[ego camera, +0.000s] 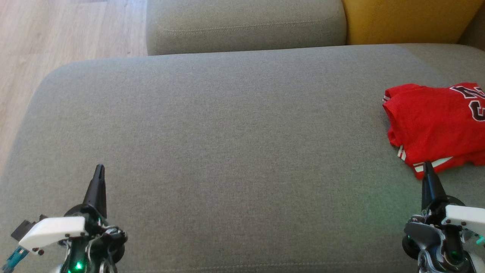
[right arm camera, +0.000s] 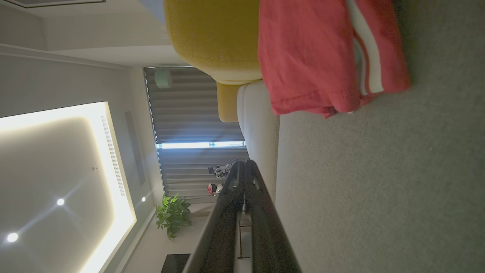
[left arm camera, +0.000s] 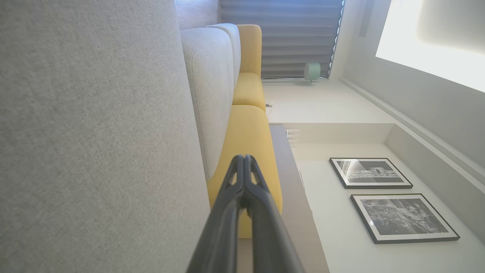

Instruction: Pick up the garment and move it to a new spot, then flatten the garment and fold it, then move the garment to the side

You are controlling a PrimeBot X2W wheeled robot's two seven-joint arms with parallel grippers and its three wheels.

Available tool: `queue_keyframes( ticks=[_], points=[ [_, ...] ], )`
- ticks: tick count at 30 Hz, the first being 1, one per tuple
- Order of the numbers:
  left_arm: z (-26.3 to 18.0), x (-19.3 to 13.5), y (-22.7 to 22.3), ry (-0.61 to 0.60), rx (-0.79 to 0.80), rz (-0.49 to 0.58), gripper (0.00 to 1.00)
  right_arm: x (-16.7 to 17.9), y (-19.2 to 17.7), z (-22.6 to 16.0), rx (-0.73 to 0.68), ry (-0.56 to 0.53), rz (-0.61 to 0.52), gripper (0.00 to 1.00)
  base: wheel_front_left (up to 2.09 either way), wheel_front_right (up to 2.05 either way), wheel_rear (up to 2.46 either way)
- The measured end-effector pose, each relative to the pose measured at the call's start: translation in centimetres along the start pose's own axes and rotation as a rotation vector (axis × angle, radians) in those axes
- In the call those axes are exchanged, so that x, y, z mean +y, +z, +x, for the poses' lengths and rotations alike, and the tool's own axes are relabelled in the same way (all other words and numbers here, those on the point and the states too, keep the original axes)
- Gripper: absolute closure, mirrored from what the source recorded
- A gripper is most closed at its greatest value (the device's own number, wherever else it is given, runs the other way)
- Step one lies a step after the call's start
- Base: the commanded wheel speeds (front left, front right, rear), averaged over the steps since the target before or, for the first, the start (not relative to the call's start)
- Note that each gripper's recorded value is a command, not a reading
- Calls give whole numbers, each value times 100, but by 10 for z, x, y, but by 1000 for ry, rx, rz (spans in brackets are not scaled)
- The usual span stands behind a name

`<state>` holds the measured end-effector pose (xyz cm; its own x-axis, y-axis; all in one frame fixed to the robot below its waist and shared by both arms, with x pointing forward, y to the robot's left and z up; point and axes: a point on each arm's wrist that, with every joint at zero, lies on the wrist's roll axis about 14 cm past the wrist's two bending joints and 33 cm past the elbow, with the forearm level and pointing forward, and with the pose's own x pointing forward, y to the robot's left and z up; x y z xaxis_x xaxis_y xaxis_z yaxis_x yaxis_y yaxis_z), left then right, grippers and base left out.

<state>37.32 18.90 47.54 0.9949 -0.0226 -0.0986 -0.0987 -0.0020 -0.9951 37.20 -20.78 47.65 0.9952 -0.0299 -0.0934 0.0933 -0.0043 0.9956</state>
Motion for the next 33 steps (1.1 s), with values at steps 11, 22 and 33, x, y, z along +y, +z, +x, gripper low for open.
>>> queue_keyframes(
  ticks=[11,22,33],
  points=[
    [0,0,0,0,0,0,100,0,0,0,0,0,1,100,0,0,0],
    [0,0,0,0,0,0,100,0,0,0,-1,0,1,100,0,0,0],
    [0,0,0,0,0,0,100,0,0,0,-1,0,1,100,0,0,0]
  ],
)
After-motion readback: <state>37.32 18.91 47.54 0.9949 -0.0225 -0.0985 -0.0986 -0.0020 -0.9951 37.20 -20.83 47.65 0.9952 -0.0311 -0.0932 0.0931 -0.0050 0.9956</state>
